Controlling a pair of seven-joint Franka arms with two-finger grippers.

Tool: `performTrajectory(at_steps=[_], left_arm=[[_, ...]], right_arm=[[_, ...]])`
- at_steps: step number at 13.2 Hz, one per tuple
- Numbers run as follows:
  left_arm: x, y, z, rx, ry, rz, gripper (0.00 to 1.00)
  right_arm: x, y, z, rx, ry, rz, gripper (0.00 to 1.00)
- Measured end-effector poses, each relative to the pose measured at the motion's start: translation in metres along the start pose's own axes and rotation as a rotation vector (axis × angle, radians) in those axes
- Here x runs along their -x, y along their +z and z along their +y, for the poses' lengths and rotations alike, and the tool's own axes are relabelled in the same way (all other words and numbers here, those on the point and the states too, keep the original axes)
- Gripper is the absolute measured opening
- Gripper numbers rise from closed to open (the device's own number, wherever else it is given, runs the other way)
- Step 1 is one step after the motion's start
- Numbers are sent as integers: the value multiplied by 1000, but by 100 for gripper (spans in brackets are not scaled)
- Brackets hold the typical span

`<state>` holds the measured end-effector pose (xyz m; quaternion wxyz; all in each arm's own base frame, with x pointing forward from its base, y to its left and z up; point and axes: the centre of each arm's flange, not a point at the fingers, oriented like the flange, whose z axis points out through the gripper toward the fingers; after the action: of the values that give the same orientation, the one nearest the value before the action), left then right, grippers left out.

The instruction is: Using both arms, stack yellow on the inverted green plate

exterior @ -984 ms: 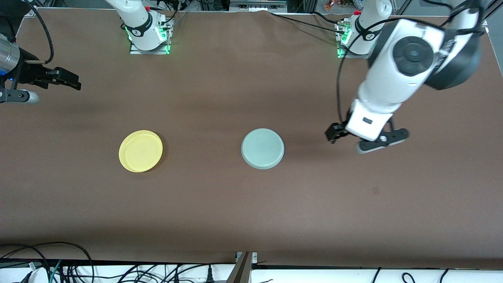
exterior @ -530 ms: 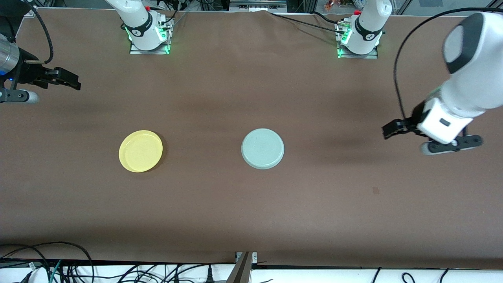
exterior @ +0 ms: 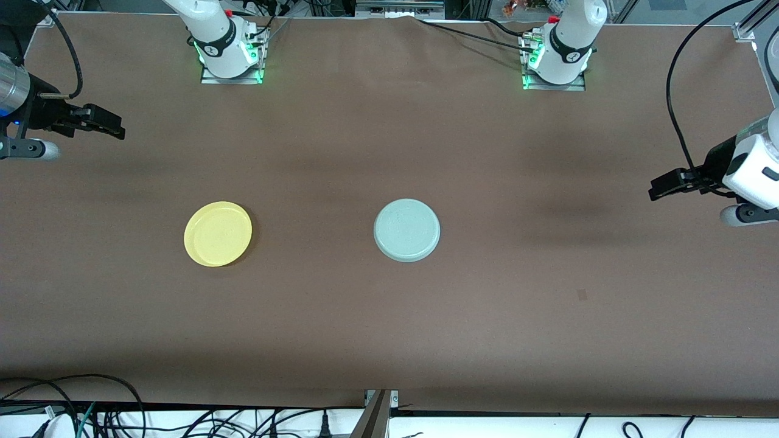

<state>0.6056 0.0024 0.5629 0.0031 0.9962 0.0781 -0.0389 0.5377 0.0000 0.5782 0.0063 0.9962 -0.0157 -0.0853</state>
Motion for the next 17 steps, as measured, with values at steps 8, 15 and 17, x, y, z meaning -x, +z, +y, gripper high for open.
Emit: performTrajectory(at_steps=[8, 15, 17], left_arm=[[9, -1, -5, -5, 3, -44, 100], [6, 4, -6, -6, 2, -52, 100], [6, -2, -5, -4, 4, -39, 100]], right_arm=[[0, 0, 1, 0, 2, -2, 100], [-50, 90, -1, 0, -3, -115, 100], [-72, 129, 0, -3, 1, -65, 100]])
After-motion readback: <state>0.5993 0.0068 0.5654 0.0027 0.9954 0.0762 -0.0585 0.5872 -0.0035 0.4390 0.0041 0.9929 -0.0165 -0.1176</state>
